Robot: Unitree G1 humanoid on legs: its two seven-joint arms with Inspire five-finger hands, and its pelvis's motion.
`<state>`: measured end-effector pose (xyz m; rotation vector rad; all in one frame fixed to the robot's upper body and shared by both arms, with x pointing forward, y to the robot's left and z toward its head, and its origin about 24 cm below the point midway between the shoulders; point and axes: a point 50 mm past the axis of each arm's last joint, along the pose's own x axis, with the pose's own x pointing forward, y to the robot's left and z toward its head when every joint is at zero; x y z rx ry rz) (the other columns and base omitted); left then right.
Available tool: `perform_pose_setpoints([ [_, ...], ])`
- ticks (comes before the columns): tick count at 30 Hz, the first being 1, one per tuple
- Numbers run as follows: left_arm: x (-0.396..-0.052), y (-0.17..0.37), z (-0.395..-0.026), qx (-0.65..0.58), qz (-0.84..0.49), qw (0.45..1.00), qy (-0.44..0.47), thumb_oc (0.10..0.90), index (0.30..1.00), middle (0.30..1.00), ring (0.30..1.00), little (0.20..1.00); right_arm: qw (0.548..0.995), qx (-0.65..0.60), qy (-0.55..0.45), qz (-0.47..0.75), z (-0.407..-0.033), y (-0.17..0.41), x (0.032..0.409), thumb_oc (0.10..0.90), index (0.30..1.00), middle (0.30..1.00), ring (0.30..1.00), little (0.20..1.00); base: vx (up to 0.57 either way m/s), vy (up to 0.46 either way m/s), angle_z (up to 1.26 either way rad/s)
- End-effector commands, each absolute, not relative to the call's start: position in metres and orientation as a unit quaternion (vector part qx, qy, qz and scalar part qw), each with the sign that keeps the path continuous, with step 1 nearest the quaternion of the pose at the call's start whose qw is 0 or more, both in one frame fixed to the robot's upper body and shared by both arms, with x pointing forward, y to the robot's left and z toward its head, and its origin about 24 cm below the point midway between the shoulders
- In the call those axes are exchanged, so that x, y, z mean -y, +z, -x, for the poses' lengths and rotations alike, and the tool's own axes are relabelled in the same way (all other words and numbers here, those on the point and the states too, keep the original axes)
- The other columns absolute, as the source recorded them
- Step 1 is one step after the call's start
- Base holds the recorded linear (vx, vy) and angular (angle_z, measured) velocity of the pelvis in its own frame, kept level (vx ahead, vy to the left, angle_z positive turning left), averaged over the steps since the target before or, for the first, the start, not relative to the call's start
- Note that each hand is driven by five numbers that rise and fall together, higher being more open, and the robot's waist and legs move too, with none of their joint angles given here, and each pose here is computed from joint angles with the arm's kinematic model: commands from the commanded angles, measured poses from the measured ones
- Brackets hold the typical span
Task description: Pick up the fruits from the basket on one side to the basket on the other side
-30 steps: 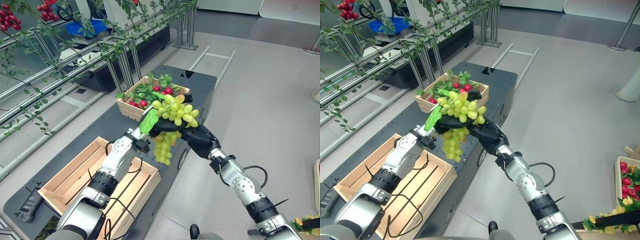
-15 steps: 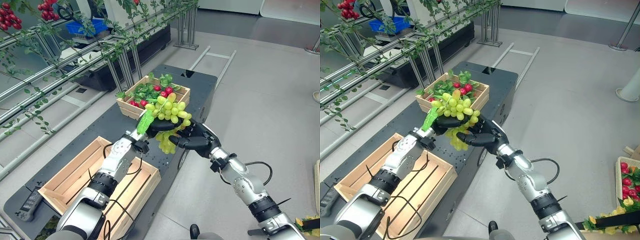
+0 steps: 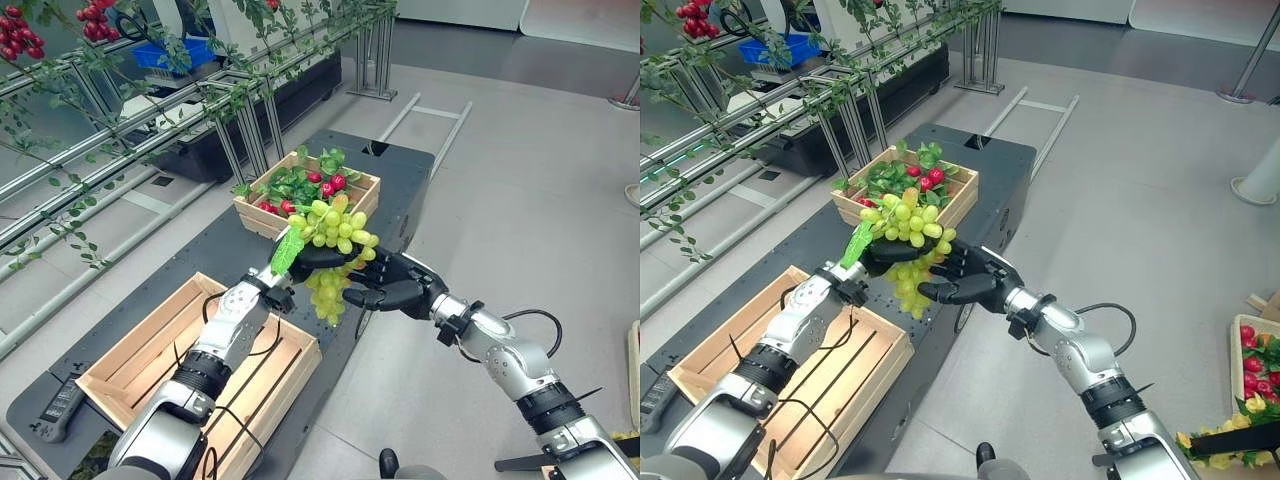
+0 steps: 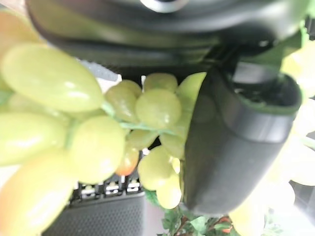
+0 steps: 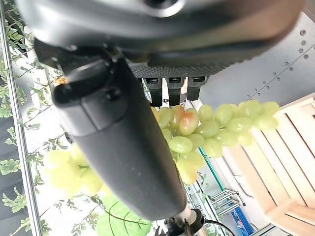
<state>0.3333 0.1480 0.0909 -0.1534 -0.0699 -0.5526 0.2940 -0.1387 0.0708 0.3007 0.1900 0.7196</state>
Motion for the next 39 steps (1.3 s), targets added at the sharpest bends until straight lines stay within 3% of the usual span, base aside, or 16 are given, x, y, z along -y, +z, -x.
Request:
perform_pose_setpoints([
  [1,-0.150,0.151,-0.352,0.161,0.088,0.947,-0.264,0.400,0.300,0.300,0.300,0.300,0.865,-0.007,0.451,-0.221,-0.296,0.106,0.094,0.800,0.900,0.900,0.900,0.900,0.00,0.000,0.00],
  [12,-0.133,0.162,-0.346,0.191,0.135,0.923,-0.307,0.400,0.300,0.300,0.300,0.300,0.895,-0.034,0.365,-0.253,-0.303,0.093,0.083,0.800,0.900,0.900,0.900,0.900,0.00,0.000,0.00],
  [21,-0.113,0.176,-0.333,0.216,0.154,0.899,-0.349,0.400,0.300,0.300,0.300,0.300,0.935,-0.060,0.279,-0.210,-0.310,0.084,0.078,0.800,0.900,0.900,0.900,0.900,0.00,0.001,0.00],
  [39,-0.098,0.171,-0.329,0.194,0.145,0.894,-0.376,0.400,0.300,0.300,0.300,0.300,0.930,0.025,0.275,-0.243,-0.315,0.126,0.060,0.800,0.900,0.900,0.900,0.900,0.00,0.000,0.01],
])
